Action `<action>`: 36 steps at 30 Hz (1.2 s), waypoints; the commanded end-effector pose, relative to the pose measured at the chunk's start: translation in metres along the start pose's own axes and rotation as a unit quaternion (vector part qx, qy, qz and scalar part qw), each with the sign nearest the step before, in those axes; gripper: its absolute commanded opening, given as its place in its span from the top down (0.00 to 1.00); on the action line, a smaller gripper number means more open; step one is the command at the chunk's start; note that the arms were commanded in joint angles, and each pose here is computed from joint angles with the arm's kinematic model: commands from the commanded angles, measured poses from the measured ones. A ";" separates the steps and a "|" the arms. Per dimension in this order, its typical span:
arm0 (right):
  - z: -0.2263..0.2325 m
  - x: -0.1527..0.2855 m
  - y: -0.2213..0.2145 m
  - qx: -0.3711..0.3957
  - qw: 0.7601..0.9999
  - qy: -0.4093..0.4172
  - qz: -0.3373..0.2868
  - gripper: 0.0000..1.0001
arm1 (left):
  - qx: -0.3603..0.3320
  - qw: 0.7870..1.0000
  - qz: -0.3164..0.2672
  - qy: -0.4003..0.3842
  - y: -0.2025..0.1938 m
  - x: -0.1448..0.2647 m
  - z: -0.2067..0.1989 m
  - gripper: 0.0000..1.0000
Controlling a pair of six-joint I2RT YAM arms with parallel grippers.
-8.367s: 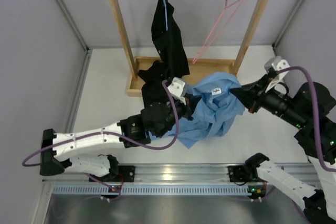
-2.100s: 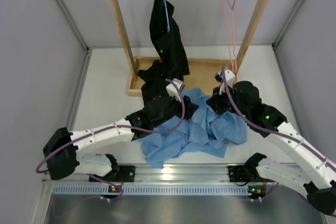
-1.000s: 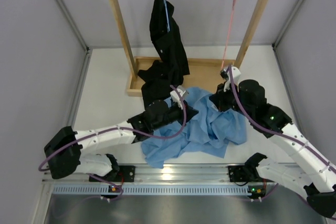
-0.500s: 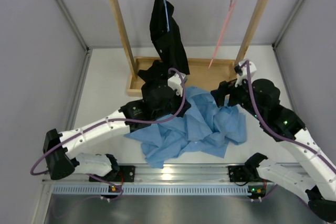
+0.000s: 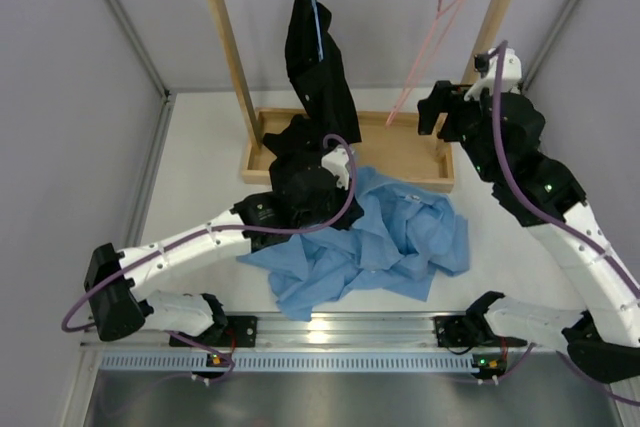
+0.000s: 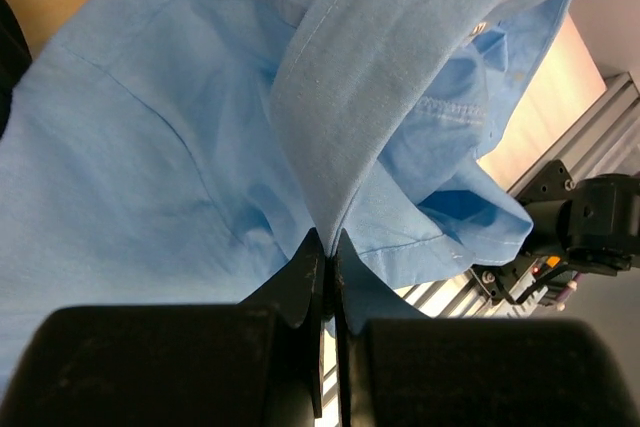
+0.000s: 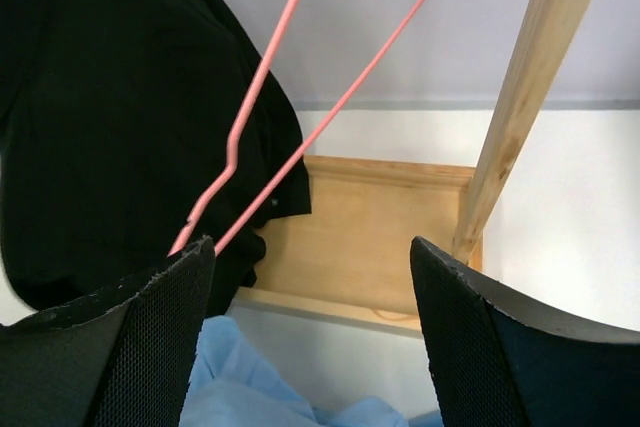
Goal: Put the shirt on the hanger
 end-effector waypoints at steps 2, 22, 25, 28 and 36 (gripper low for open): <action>0.000 -0.020 0.030 -0.023 0.999 -0.038 -0.026 0.25 | 0.010 1.000 0.010 -0.020 -0.009 -0.006 -0.003 1.00; 0.019 -0.086 0.042 -0.024 0.999 -0.041 -0.015 0.24 | 0.004 0.999 0.042 -0.014 -0.039 -0.021 0.014 1.00; 0.019 -0.094 0.046 -0.019 0.999 -0.045 -0.017 0.27 | 0.002 0.999 0.051 -0.011 -0.046 -0.025 0.018 1.00; 0.015 -0.100 0.041 -0.009 0.998 -0.059 -0.010 0.36 | 0.003 0.998 0.058 -0.009 -0.051 -0.029 0.020 1.00; 0.001 -0.105 0.023 -0.003 0.998 -0.068 0.012 0.62 | 0.001 0.998 0.066 -0.007 -0.056 -0.033 0.023 1.00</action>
Point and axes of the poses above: each gripper's point midway between its finger pads, its own x axis back along the fingers, its own z axis along the line the jaws close on, y = z × x, the point moved 5 cm from there along x, back along the fingers, and after that the axes turned 6 degrees about x, right-handed, at the moved point
